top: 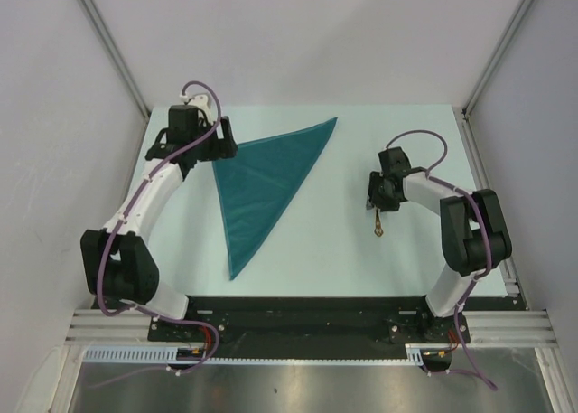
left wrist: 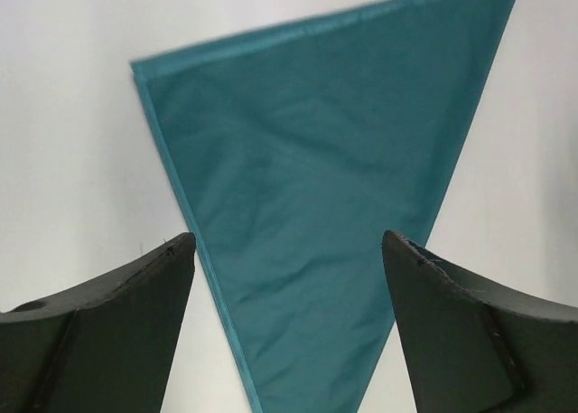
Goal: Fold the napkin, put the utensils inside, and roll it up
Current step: Pick up the knife at the center of the board, then place the knife on the napkin.
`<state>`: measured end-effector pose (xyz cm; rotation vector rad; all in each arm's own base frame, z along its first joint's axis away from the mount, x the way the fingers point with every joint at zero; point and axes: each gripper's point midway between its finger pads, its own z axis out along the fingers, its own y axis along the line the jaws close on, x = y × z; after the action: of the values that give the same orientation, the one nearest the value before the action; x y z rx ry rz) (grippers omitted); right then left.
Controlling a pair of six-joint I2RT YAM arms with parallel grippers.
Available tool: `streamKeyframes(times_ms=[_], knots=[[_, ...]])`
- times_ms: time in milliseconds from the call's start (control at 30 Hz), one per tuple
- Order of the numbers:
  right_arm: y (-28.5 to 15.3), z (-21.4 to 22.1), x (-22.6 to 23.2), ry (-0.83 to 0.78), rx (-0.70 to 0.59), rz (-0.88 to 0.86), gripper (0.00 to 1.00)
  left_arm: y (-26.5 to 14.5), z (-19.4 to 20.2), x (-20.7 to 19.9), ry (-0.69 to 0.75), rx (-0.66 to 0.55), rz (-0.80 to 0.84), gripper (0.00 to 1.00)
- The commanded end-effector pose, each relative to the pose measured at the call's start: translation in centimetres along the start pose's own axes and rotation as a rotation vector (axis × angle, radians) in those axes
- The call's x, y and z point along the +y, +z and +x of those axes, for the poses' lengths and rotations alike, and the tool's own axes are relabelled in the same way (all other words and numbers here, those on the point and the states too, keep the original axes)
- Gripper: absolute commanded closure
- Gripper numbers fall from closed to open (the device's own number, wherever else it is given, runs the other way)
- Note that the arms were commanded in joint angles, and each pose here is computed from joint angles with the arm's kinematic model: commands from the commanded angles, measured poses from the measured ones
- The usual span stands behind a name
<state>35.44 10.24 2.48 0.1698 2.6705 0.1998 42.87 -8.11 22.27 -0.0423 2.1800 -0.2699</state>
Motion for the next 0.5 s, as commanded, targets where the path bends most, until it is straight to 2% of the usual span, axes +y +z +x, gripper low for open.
streamKeyframes(times_ms=[0,200,233,333,467], knots=[[0.6,-1.5,-0.7,-0.015,-0.027,0.066,0.51,-0.6,1.5,-2.4,-0.017,0.019,0.102,0.12],[1.4,-1.1,-1.0,-0.018,0.007,0.088,0.61,-2.0,1.0,-3.9,-0.006,-0.012,0.157,0.12],[1.6,-0.9,-1.0,-0.018,0.021,0.083,0.74,-2.1,0.9,-3.9,-0.006,-0.018,0.158,0.13],[1.7,-0.5,0.0,-0.007,0.043,0.037,1.00,-2.7,0.5,-4.0,-0.006,-0.032,0.160,0.13],[1.1,-0.6,3.0,0.033,0.033,-0.002,1.00,-3.5,-0.2,-4.2,-0.012,-0.057,0.165,0.12]])
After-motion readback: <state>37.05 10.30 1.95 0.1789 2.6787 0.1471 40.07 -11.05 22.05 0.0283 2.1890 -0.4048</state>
